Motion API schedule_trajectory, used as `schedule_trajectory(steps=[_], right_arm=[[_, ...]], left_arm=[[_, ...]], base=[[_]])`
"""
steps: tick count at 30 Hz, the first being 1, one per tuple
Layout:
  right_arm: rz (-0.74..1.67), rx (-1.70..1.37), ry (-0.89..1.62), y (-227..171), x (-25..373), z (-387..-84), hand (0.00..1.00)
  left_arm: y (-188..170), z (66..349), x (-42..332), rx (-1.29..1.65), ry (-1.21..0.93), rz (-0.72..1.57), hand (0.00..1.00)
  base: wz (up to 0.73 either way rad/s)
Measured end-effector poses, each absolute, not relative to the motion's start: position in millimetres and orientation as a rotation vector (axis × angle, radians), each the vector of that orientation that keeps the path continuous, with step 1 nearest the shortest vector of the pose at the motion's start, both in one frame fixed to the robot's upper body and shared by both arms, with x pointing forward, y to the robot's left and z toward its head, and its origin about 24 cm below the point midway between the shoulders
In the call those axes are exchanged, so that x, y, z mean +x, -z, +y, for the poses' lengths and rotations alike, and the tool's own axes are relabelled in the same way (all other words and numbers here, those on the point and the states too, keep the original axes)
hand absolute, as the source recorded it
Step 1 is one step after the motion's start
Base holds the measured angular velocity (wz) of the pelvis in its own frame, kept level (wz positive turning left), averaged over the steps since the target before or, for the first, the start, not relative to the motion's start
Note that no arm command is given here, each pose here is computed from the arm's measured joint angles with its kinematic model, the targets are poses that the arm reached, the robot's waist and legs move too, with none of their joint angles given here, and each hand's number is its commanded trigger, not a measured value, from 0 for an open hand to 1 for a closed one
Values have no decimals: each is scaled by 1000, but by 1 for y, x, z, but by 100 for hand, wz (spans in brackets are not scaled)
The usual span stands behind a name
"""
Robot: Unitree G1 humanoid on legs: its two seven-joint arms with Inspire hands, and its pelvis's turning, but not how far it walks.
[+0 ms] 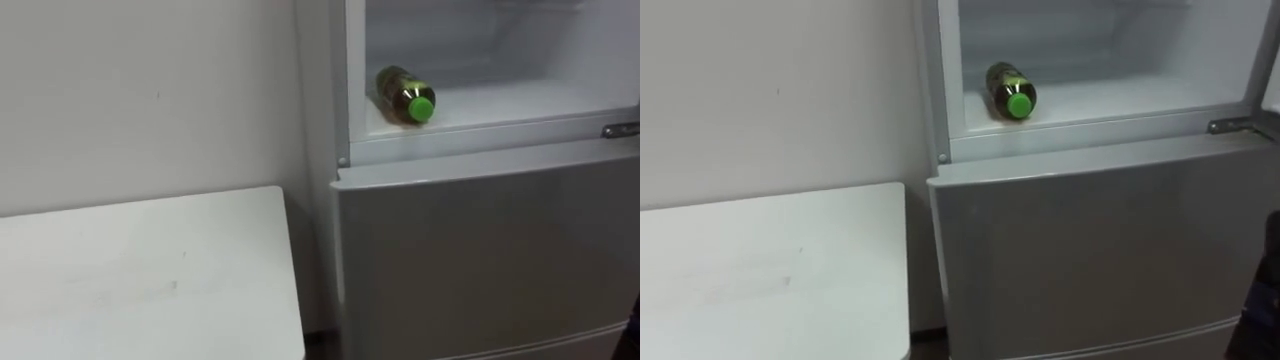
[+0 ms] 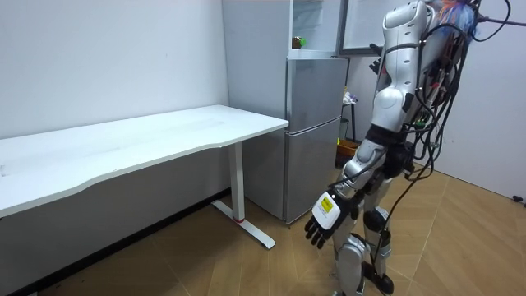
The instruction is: Put the bottle in the upper fridge
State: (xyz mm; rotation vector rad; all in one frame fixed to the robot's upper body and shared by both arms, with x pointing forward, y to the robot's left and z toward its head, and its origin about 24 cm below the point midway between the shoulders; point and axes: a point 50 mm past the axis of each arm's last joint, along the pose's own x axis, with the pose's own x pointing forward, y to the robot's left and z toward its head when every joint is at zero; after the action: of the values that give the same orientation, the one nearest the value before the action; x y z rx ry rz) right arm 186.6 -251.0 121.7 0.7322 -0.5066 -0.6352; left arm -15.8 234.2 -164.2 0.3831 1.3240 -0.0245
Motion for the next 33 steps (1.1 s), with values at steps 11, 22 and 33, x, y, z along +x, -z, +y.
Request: schedule_trajectory(steps=[11, 22, 33], right_arm=[[-564, 429, 259, -135, 193, -210, 0], [-522, 393, 68, -131, 197, -189, 0], [-390, 300, -156, -114, 202, -163, 0]], left_arm=[[165, 233, -9, 378, 51, 1314, 0], [164, 233, 0, 395, 56, 1280, 0], [166, 229, -3, 420, 101, 1329, 0]], base=[[6], [2], [1]])
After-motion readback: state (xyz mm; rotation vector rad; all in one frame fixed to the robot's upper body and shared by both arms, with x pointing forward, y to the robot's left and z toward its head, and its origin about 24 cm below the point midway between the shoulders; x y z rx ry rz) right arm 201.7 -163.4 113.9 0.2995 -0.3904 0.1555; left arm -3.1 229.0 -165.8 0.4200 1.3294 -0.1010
